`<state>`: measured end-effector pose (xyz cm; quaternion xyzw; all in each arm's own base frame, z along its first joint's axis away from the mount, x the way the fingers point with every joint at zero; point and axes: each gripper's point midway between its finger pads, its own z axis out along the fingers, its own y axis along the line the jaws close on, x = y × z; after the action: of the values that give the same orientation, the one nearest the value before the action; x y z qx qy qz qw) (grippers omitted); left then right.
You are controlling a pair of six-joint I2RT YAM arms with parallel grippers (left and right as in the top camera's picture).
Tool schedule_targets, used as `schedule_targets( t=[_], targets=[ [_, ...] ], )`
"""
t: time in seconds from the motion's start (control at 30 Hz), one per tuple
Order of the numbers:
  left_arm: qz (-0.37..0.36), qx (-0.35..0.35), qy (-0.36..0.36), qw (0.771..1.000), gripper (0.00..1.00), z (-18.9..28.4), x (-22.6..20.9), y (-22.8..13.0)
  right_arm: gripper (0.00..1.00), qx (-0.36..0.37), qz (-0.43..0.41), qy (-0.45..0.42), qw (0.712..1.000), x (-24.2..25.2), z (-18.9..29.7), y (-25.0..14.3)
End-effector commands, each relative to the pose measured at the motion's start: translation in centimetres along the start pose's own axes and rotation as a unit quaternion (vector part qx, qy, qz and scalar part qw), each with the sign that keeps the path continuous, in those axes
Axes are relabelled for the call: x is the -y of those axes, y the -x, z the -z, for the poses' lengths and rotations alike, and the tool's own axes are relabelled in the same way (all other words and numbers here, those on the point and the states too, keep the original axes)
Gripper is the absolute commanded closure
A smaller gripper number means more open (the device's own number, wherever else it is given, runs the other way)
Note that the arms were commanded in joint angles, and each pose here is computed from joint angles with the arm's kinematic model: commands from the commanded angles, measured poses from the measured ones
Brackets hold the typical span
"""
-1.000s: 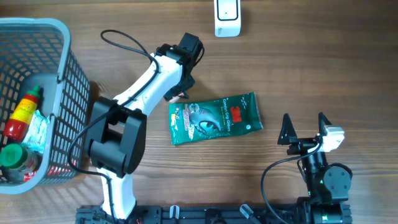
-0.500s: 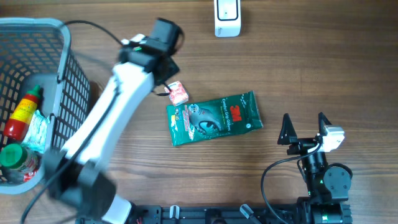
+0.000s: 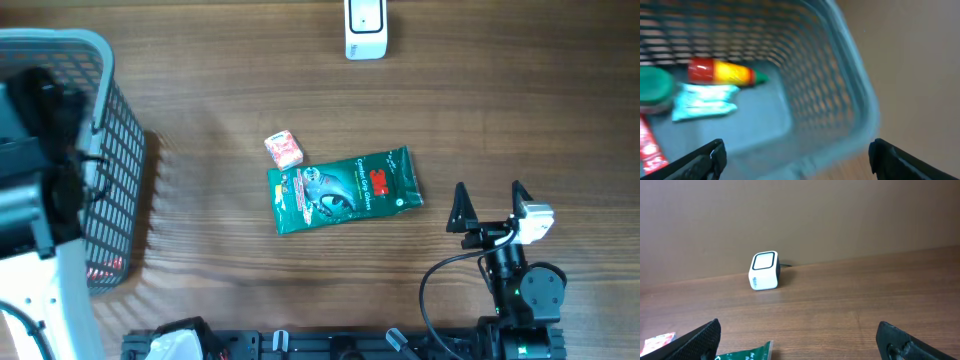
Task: Scan the item barcode
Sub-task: 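Place the Kleenex pack on the table beside the green pack, then reach into the basket and grasp the pale green toilet wipes pack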
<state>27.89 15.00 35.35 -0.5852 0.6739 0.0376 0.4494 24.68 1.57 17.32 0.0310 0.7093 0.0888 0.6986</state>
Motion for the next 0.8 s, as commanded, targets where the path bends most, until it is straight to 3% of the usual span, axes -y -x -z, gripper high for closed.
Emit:
schedule_targets(
  t=[0.0,0.1,0.33,0.6,0.77],
  targets=[
    [0.038,-0.021,0.053,0.998,0.07,-3.1,-3.1,1.4,0.0,0.002,0.006,0.009,1.0,-0.4,0.0,0.1],
    [0.054,-0.063,0.122,0.989,0.16,-6.6,-6.2,0.7,0.0,0.002,0.007,0.009,1.0,-0.4,0.0,0.1],
    [0.006,-0.171,0.257,0.951,0.15,-15.6,-11.3,-4.1,0.0,0.002,0.006,0.009,1.0,-0.4,0.0,0.1],
    [-0.077,-0.246,0.291,0.921,0.11,-22.7,-14.0,-8.7,0.0,0.002,0.006,0.009,1.0,-0.4,0.0,0.1],
    [-0.107,-0.275,0.307,0.905,0.16,-24.8,-15.5,-10.8,0.0,0.002,0.006,0.009,1.0,-0.4,0.0,0.1]
  ],
)
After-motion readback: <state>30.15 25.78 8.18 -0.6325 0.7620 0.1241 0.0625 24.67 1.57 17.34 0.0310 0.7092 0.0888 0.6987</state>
